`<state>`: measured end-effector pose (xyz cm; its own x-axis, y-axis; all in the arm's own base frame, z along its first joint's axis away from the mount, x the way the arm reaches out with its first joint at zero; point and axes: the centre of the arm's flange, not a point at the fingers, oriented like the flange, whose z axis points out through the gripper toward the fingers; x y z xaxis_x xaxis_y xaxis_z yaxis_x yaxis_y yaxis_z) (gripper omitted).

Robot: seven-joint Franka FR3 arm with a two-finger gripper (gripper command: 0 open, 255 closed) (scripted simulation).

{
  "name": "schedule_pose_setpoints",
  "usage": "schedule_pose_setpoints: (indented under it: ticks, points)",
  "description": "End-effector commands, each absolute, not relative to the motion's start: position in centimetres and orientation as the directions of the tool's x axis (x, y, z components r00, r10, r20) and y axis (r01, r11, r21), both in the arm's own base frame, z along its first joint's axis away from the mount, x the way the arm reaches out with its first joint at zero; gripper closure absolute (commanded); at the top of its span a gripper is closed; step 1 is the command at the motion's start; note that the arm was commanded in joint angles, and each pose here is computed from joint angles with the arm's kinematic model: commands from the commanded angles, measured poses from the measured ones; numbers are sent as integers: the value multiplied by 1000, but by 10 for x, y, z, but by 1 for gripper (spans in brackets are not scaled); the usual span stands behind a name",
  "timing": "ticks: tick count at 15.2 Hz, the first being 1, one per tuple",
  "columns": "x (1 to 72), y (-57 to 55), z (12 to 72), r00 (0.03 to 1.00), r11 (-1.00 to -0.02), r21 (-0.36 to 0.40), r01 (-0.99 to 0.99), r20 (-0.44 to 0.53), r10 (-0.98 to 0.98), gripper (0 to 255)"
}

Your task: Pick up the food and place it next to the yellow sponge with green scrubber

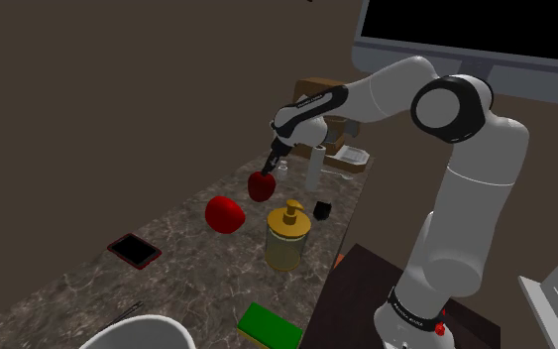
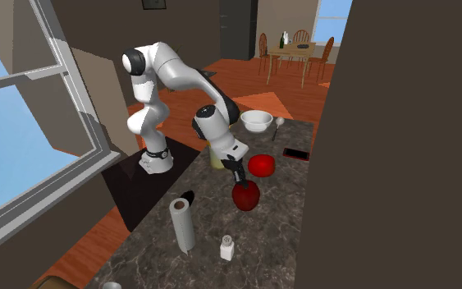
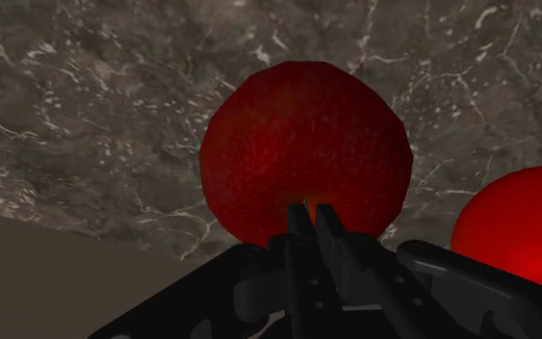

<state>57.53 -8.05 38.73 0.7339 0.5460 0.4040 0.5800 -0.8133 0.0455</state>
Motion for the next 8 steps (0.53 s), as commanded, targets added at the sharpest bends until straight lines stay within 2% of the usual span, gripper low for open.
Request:
schedule_pose_setpoints:
  ticks: [1,8]
  points:
    - [576,-81,386,734,-813,45,580,403,546,255]
    - [576,-81,423,734,-813,45,580,403,546,255]
